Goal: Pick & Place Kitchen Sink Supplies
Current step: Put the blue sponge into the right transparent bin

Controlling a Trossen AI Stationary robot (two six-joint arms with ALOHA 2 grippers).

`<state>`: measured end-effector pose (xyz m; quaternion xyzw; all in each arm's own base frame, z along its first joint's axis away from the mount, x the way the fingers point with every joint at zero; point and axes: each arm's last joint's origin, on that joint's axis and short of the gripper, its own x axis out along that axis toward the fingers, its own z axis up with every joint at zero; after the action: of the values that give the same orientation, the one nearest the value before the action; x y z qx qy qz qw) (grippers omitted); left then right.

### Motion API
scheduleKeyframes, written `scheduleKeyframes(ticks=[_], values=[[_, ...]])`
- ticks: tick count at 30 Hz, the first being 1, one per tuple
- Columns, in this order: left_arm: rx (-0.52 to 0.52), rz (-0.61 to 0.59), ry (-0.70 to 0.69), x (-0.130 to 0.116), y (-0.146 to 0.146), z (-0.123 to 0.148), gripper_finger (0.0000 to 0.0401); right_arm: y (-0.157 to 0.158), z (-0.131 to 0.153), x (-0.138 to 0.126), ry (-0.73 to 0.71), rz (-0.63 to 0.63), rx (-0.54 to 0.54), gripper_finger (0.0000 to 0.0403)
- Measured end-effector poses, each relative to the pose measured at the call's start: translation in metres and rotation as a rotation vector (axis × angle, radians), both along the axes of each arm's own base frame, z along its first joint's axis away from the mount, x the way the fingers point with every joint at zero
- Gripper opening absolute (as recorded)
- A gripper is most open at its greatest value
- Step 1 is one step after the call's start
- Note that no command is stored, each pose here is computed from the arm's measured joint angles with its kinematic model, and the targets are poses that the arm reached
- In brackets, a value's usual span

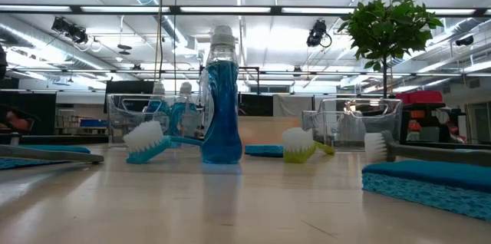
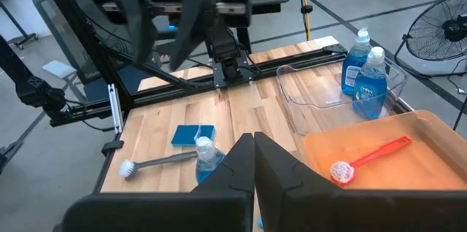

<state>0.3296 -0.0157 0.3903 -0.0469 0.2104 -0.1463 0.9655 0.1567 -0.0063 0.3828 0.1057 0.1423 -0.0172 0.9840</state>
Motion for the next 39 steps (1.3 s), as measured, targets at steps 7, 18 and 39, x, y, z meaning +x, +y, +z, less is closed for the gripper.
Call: scheduleKeyframes(ticks=[7,18,39], values=[[-0.004,-0.041,0.136,-0.007,-0.009,-0.011,0.0181,0.000,0.000,0.000,0.000,0.000,0.000,0.0006],[-0.091,-0.002,0.469,-0.032,-0.016,-0.028,0.0181,0.000,0.000,0.000,0.000,0.000,0.000,0.0006],[-0.027,0.122,0.768,-0.058,-0.023,-0.042,0.0181,0.000,0.000,0.000,0.001,-0.003,0.007,0.0006]])
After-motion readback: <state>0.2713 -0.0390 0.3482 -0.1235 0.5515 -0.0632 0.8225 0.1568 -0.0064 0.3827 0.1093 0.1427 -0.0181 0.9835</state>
